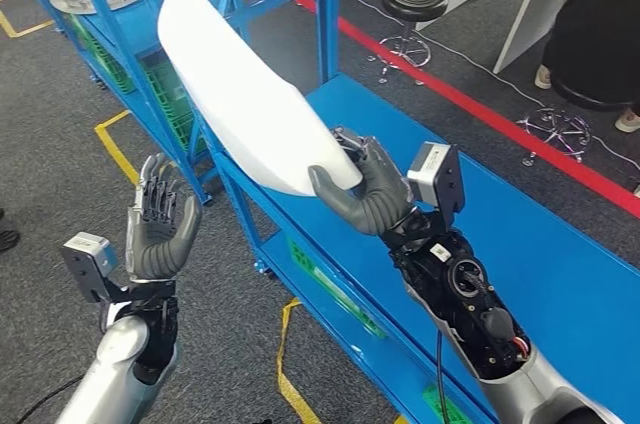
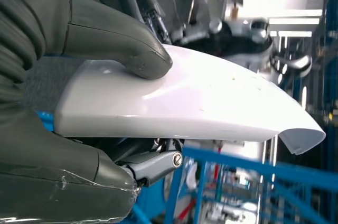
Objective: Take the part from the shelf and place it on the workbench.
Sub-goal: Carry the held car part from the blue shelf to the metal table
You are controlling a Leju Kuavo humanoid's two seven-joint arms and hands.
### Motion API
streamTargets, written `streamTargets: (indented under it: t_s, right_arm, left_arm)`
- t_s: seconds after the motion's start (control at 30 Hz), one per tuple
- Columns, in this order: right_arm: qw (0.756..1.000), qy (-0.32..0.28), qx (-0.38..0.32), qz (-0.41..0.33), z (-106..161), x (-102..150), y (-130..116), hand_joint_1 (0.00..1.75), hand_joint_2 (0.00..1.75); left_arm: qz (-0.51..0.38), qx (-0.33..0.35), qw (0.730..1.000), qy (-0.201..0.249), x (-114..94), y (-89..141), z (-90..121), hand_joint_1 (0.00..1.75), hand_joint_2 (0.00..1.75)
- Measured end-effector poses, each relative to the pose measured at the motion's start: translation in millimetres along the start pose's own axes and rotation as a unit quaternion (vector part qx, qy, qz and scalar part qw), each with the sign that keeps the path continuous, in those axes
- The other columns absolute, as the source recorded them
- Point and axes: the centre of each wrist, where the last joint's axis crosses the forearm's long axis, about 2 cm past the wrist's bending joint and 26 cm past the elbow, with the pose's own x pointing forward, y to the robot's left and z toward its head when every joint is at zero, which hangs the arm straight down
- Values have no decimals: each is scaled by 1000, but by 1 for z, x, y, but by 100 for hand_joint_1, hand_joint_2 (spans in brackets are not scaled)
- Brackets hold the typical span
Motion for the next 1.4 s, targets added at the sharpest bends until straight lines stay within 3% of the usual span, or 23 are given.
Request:
streamTargets:
  t_s: [1.4]
  right_arm:
    - [998,-15,56,-38,-13,5,10,175,175]
  left_arm:
    - [-17,14,1000,9,3,2,1,0,175]
